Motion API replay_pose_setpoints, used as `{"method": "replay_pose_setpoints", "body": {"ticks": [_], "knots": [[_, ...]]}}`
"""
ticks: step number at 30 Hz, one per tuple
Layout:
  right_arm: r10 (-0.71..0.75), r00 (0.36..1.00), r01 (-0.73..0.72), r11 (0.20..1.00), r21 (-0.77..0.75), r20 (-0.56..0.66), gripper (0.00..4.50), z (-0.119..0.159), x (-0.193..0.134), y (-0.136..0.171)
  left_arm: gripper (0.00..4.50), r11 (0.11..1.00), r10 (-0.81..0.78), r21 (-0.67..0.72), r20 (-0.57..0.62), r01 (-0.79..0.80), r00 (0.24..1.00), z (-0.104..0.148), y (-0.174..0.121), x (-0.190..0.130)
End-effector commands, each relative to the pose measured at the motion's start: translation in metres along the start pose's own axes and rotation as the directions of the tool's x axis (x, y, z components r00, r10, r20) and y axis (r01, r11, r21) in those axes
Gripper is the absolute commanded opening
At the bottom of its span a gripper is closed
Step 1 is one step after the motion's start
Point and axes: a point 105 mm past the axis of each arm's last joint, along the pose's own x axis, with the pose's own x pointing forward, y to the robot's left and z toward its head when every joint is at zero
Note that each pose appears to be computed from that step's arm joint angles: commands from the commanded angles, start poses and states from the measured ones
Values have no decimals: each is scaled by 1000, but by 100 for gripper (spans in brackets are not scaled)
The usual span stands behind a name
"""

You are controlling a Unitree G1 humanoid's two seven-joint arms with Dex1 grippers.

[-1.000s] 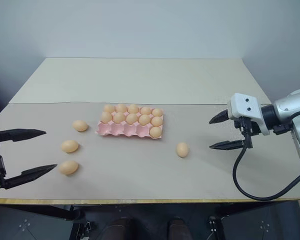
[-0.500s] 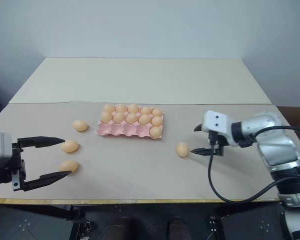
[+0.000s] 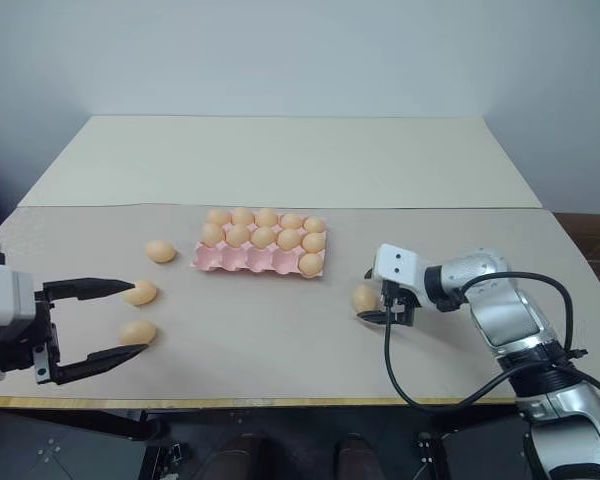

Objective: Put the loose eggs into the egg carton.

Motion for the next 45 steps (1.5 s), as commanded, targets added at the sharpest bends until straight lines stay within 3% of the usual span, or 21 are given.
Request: {"method": "replay_pose_setpoints", "body": {"ticks": [1, 4, 7, 10, 12, 20, 26, 34, 43, 45], "knots": [[-29, 1000, 29, 1000, -6, 0, 450, 0, 1, -6, 443, 999, 14, 44, 3, -14, 1000, 5, 0, -1], [-26, 1000, 26, 1000, -2, 1, 450, -2, 5, -6, 443, 999, 26, 45, -7, -25, 1000, 3, 0, -3], [-22, 1000, 22, 1000, -5, -2, 391, -4, 8, -5, 446, 999, 36, 41, -9, -35, 999, 2, -1, -3], [-19, 1000, 19, 1000, -12, 4, 290, -2, 8, -3, 446, 998, 39, 39, -8, -39, 999, 2, -3, -3], [-20, 1000, 20, 1000, -14, 11, 264, 1, 8, -3, 446, 998, 44, 36, -9, -44, 999, 1, -3, -4], [-16, 1000, 17, 998, -53, 24, 264, 9, 4, -4, 446, 998, 62, 32, -11, -62, 998, -2, -5, -4], [-83, 980, 108, 985, -136, 179, 264, 66, 2, -22, 446, 999, 48, -15, -63, -49, 997, -11, -13, -13], [-116, 930, 192, 962, -193, 348, 264, 131, 39, -31, 446, 998, 42, -46, -103, -47, 994, -21, -22, -17], [-183, 919, 262, 945, -195, 350, 264, 133, 78, -40, 446, 997, 51, -57, -116, -58, 992, -24, -28, -18], [-204, 917, 288, 933, -216, 343, 333, 129, 82, -43, 446, 996, 52, -59, -118, -60, 992, -24, -29, -18]]}}
